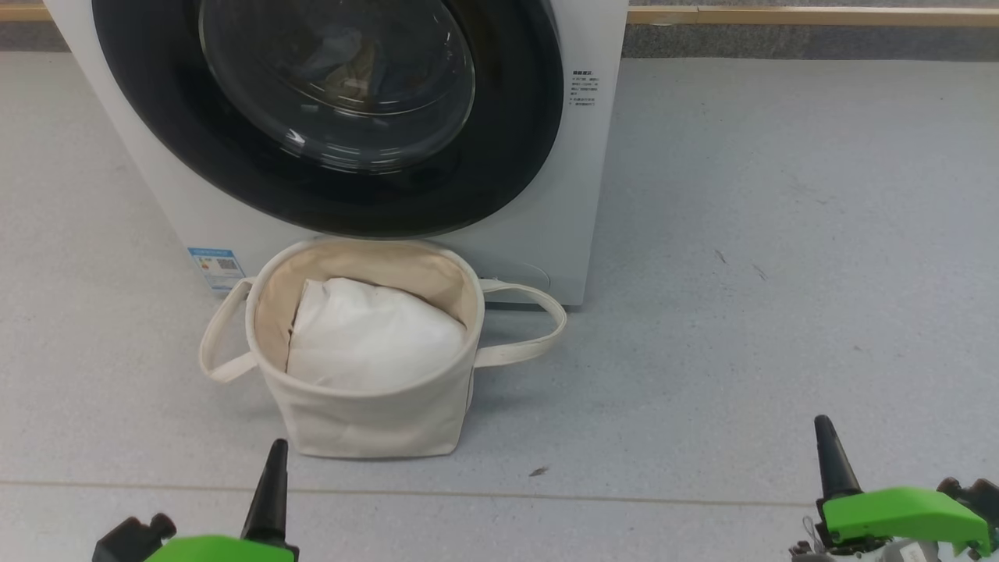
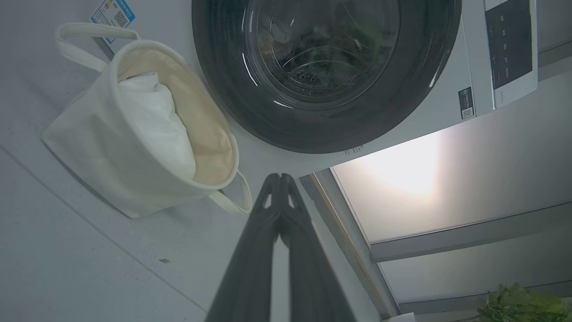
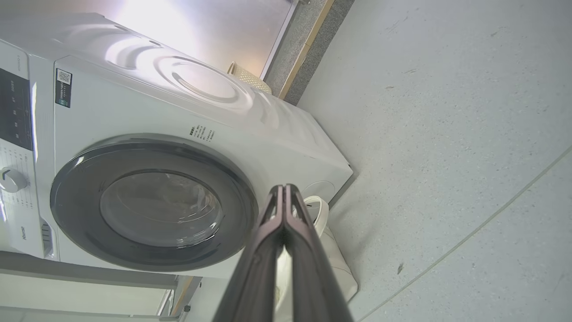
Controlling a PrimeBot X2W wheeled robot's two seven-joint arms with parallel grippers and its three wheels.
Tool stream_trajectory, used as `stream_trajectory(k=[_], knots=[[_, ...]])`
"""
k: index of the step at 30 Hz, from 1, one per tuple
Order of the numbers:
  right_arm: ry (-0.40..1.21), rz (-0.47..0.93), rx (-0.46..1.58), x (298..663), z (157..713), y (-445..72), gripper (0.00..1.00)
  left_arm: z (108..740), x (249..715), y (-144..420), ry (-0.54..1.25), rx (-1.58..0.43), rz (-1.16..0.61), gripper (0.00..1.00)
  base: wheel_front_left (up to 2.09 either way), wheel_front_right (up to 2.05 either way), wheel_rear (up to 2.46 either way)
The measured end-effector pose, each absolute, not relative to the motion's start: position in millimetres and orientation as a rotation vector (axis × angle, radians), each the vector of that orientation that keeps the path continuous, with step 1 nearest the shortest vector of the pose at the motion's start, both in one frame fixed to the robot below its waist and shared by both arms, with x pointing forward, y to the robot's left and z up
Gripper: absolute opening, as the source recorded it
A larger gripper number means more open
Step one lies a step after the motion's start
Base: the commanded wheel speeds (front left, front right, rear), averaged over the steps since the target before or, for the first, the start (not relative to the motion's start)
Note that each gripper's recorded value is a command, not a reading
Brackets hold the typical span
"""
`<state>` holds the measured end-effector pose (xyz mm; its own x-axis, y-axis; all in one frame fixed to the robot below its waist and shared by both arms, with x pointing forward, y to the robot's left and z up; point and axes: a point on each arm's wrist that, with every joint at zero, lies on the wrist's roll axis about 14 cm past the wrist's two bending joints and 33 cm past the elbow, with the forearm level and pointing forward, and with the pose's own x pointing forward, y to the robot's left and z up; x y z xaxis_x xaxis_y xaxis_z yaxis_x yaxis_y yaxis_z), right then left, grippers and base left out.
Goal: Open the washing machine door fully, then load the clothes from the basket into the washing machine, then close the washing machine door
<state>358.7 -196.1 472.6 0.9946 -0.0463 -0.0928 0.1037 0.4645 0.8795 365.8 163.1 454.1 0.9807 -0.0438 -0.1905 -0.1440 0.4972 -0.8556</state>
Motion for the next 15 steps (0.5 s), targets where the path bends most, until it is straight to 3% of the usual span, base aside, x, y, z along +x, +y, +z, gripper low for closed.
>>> stream_trajectory(k=[15], knots=[[0.056, -0.099, 1.245, 364.3, 474.5, -199.6, 0.00, 461.7, 371.0, 170.1, 0.171, -1.224, 0.065, 0.00, 0.00, 0.00, 0.00]])
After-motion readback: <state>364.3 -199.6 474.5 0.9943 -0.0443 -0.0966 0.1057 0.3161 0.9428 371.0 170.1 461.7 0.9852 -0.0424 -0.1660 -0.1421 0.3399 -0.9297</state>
